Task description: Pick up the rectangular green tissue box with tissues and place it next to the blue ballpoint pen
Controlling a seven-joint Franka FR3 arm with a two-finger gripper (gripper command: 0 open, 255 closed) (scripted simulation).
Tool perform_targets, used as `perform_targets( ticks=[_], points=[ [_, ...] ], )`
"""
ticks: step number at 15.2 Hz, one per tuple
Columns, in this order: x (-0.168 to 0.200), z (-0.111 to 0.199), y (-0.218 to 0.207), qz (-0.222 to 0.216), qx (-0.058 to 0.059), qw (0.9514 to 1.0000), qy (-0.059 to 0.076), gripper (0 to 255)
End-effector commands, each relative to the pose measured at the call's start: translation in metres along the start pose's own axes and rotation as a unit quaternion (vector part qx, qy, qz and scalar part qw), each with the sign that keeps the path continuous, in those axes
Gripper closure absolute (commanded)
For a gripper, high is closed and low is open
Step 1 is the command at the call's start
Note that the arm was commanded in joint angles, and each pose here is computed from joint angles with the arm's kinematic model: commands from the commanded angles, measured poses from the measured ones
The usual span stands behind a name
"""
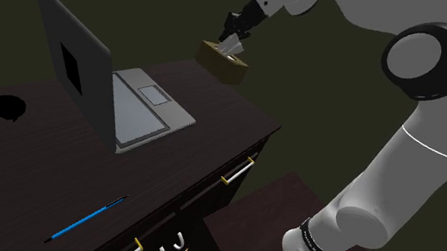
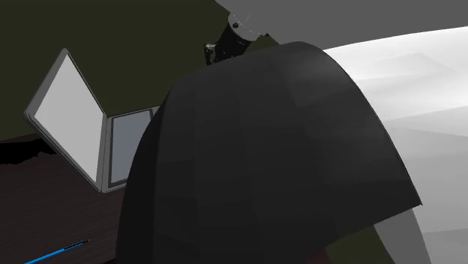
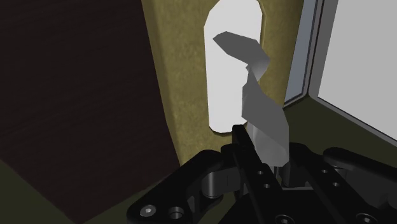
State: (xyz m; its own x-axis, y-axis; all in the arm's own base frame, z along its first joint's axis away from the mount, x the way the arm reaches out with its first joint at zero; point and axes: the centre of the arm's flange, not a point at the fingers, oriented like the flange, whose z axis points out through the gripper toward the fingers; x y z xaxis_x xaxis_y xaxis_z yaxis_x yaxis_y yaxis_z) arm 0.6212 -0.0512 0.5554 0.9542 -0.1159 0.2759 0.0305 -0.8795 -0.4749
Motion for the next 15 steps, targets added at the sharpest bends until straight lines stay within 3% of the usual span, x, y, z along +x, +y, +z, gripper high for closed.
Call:
perform_targets(
  ticks=[1, 4, 15],
  points=[
    [0.003, -0.010, -0.004, 0.000, 0.000, 1.0000, 0.000, 255],
    [0.006, -0.020, -0.010, 0.000, 0.000, 1.0000, 0.000, 255],
    [-0.092, 0.005, -0.114, 0.000, 0.000, 1.0000, 0.000, 255]
  ],
)
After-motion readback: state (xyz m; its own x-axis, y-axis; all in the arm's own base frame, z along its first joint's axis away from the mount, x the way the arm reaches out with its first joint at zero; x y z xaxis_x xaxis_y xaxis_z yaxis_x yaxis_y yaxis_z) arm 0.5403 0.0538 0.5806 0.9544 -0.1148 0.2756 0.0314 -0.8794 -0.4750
